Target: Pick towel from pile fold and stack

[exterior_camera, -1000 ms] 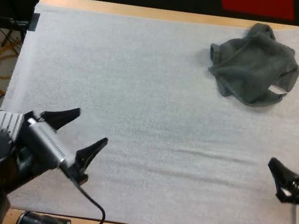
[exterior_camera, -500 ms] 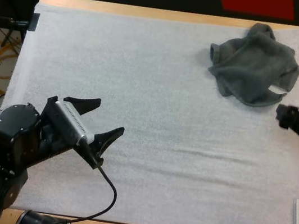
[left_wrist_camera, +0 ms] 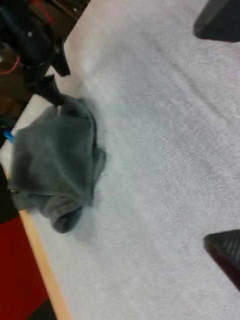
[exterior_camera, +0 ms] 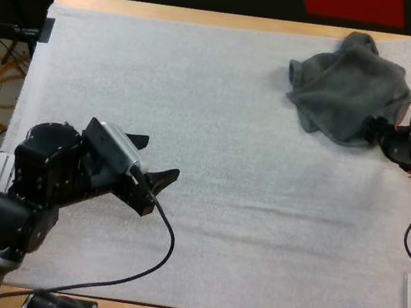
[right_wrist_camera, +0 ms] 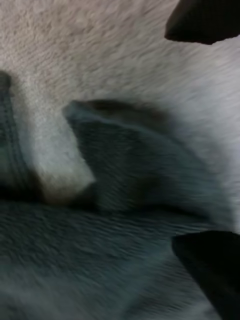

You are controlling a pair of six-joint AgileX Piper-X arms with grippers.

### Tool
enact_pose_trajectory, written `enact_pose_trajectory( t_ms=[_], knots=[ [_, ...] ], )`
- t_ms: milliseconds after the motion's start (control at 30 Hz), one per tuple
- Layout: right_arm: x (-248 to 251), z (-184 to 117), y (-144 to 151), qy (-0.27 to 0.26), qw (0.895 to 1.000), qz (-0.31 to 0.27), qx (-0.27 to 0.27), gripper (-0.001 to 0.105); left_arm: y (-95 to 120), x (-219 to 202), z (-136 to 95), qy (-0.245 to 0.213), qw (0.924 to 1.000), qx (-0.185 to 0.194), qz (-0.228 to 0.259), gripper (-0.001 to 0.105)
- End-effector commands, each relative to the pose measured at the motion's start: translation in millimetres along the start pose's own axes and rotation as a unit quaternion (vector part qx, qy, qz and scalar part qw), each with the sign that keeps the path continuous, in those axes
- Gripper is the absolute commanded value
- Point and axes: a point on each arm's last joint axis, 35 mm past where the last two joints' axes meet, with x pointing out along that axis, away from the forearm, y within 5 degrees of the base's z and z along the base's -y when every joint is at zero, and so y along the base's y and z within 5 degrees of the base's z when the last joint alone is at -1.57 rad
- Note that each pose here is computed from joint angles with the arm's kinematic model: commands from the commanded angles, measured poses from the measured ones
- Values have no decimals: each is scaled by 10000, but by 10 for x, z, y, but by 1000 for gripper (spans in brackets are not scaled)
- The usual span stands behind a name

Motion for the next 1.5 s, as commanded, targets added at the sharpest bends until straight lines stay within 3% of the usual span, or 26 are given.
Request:
enact_pose_trajectory(
  t_ms=[0, 67, 167, 233, 267, 333, 600, 700, 800, 900, 967, 1167, 1300, 1400, 1467],
  knots=[
    [5, 66, 0, -155, 9998, 105, 118, 74, -15, -4, 20, -5, 10000, -49, -56, 73],
    [105, 76, -7, -193, 9992, 184, 312, 71, -4, 16, 21, 28, 10000, -69, -54, 73],
    [209, 81, -19, -281, 9974, 236, 625, 55, -1, 21, 21, 36, 9999, -93, -53, 73],
    [256, 79, -26, -305, 9960, 250, 806, 31, -1, 21, 21, 37, 9999, -144, -53, 73],
    [260, 82, -25, -324, 9957, 256, 825, 26, -1, 21, 21, 37, 9998, -172, -53, 73],
    [259, 92, -22, -363, 9956, 283, 816, 0, -1, 21, 21, 37, 9998, -210, -52, 73],
    [110, 152, 44, -404, 9935, 875, 613, 0, -15, 21, 20, 60, 9991, -323, -261, 73],
    [-179, 259, 119, -812, 9922, 949, 36, 0, -41, 19, 18, 103, 9972, -399, -618, 73],
    [-538, 359, 201, -1322, 9841, 952, -703, 0, -52, 17, 17, 123, 9960, -423, -778, 73],
    [-1039, 443, 284, -1978, 9670, 932, -1306, 0, -56, 16, 17, 130, 9955, -425, -832, 73],
    [-1431, 465, 341, -2469, 9498, 902, -1697, 0, -72, -1, 13, 129, 9947, -416, -931, 73],
    [-2424, 350, 449, -3649, 8998, 860, -2233, 0, -190, -217, -57, -11, 9956, -214, -917, 73],
    [-2835, 200, 478, -4016, 8806, 961, -2324, 0, -270, -364, -109, -129, 9955, -131, -929, 73],
    [-2972, 40, 500, -3779, 8844, 1326, -2394, 0, -299, -441, -163, -128, 9970, -152, -743, 73],
    [-2987, -120, 532, -3301, 9034, 1491, -2297, 0, -302, -468, -202, -62, 9981, -169, -582, 73]
  ],
)
